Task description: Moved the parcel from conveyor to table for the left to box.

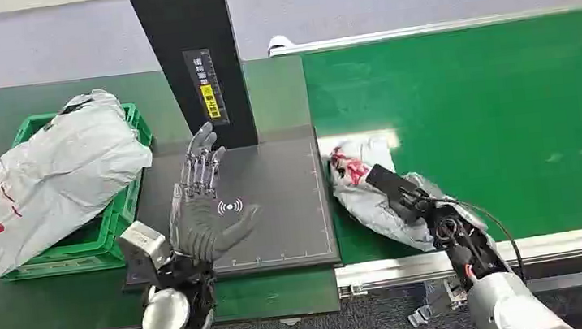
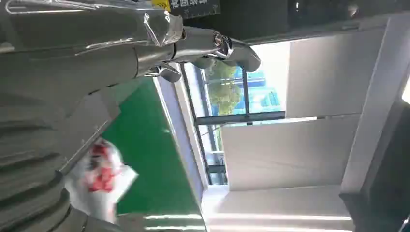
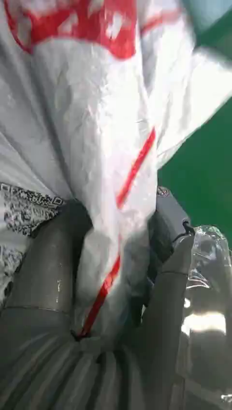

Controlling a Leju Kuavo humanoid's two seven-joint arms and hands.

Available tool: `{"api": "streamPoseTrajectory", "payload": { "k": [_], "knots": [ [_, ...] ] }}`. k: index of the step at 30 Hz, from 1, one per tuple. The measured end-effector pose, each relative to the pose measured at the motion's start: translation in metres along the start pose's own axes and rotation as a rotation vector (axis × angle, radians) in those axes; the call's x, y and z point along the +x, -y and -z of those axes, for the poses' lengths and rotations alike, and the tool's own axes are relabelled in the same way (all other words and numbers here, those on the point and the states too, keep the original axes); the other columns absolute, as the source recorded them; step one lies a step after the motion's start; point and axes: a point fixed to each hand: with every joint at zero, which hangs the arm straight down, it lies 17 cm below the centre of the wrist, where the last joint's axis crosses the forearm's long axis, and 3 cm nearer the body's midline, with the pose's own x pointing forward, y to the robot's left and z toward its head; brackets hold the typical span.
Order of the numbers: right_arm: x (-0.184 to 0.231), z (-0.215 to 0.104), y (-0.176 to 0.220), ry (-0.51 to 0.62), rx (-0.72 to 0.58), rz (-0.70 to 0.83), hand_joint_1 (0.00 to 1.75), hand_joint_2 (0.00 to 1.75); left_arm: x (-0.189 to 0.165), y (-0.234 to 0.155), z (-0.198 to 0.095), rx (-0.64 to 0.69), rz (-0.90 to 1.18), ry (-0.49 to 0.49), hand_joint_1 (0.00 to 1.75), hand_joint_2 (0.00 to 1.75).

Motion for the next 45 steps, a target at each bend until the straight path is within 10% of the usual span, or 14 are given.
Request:
{"api": "streamPoseTrajectory", "payload": {
  "k": [10, 23, 27, 33, 45],
  "knots": [
    [0.080, -0.050, 0.146, 0.406, -0.577, 0.442, 1.75, 1.75, 0.006, -0.007, -0.008, 0.038, 0.016, 0.015, 0.00, 1.75],
    [0.091, -0.096, 0.190, 0.559, -0.777, 0.492, 1.75, 1.75, 0.009, -0.007, -0.006, 0.039, 0.011, 0.029, 0.00, 1.75],
    [0.126, -0.083, 0.153, 0.613, -0.558, 0.430, 1.75, 1.75, 0.012, -0.009, -0.001, 0.039, 0.005, 0.053, 0.00, 1.75],
    [0.167, -0.052, -0.004, 0.576, -0.009, 0.061, 1.75, 1.75, 0.013, -0.006, 0.009, 0.006, -0.004, 0.069, 0.00, 1.75],
    [0.200, -0.092, -0.119, 0.737, 0.379, -0.035, 1.75, 1.75, 0.010, -0.011, 0.013, 0.005, -0.003, 0.061, 0.00, 1.75]
  ]
}}
